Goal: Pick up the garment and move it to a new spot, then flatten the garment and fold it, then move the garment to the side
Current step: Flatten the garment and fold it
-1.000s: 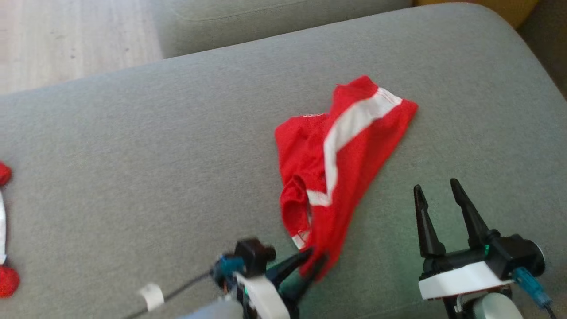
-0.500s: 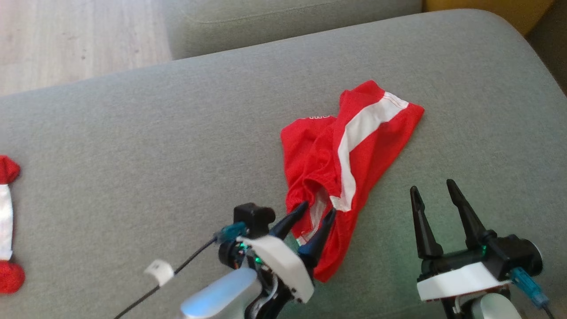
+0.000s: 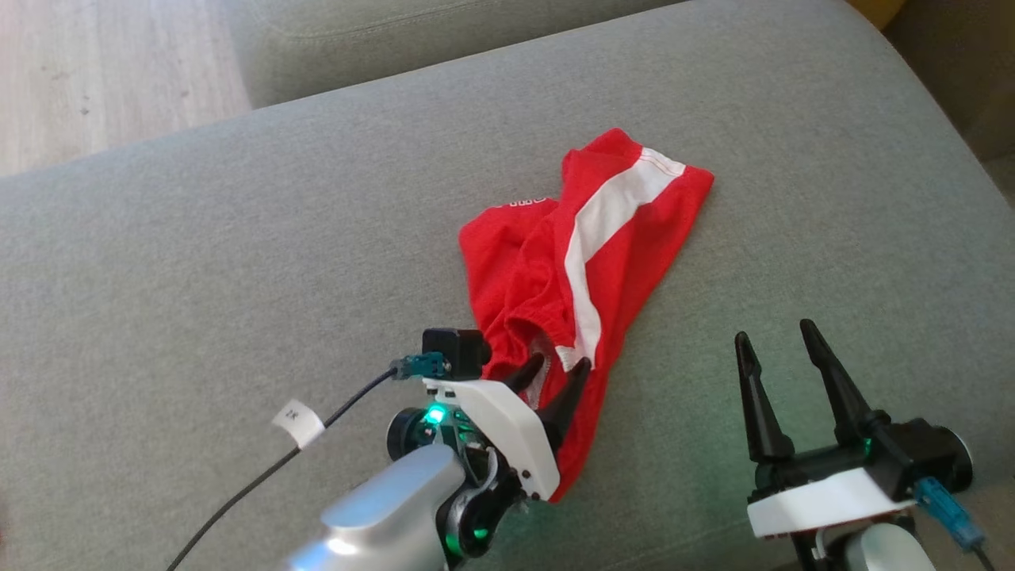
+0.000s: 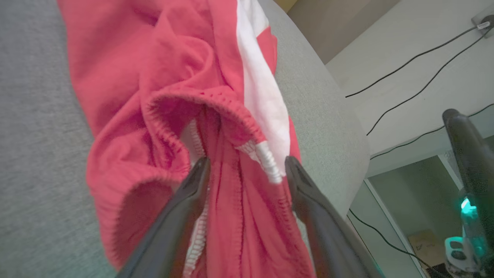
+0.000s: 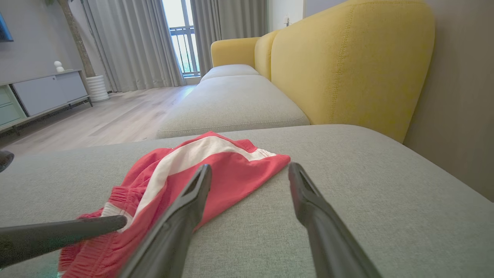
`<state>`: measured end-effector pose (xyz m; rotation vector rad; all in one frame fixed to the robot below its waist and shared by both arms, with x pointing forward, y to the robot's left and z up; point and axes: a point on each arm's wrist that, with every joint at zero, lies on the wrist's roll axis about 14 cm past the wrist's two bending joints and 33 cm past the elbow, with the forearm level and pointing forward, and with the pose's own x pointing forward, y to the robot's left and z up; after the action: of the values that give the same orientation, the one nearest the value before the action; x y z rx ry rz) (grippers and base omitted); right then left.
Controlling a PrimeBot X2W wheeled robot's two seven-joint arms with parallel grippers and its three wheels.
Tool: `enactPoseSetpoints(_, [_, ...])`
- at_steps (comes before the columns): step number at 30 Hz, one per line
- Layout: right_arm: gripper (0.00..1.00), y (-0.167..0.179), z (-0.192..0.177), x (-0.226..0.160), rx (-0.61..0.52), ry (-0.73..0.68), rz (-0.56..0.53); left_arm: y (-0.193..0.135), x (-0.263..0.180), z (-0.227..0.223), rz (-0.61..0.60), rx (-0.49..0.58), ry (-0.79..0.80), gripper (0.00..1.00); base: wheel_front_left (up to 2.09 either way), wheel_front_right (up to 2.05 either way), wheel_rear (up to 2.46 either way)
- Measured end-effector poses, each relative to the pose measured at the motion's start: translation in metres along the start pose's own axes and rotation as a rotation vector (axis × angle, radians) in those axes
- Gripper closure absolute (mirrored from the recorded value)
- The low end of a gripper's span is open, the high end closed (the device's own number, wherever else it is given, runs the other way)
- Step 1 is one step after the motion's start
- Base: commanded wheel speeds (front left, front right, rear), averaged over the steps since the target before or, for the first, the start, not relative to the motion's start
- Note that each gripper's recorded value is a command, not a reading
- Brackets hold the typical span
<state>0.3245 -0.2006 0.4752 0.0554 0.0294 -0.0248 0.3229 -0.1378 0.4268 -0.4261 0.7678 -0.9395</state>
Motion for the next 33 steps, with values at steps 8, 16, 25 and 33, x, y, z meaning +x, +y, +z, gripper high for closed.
enactPoseSetpoints(8, [0.00,-0.004,0.001,-0.003,0.002,-0.003,-0.015,-0.005,0.001,0.007,-0.018,0.009,-0.021,1.00,0.00,0.00,0.00])
enactPoseSetpoints(16, [0.00,-0.001,0.009,-0.007,0.010,-0.033,-0.013,-0.020,-0.002,0.075,-0.052,0.235,-0.169,1.00,0.00,0.00,0.00])
enactPoseSetpoints(25, [0.00,-0.009,0.019,-0.018,0.009,-0.066,-0.050,-0.117,-0.001,0.196,-0.243,0.596,-0.298,1.00,0.00,0.00,0.00])
enactPoseSetpoints(33, [0.00,-0.026,0.023,-0.028,0.005,-0.079,-0.109,-0.204,-0.021,0.244,-0.432,0.603,-0.414,1.00,0.00,0.00,0.00])
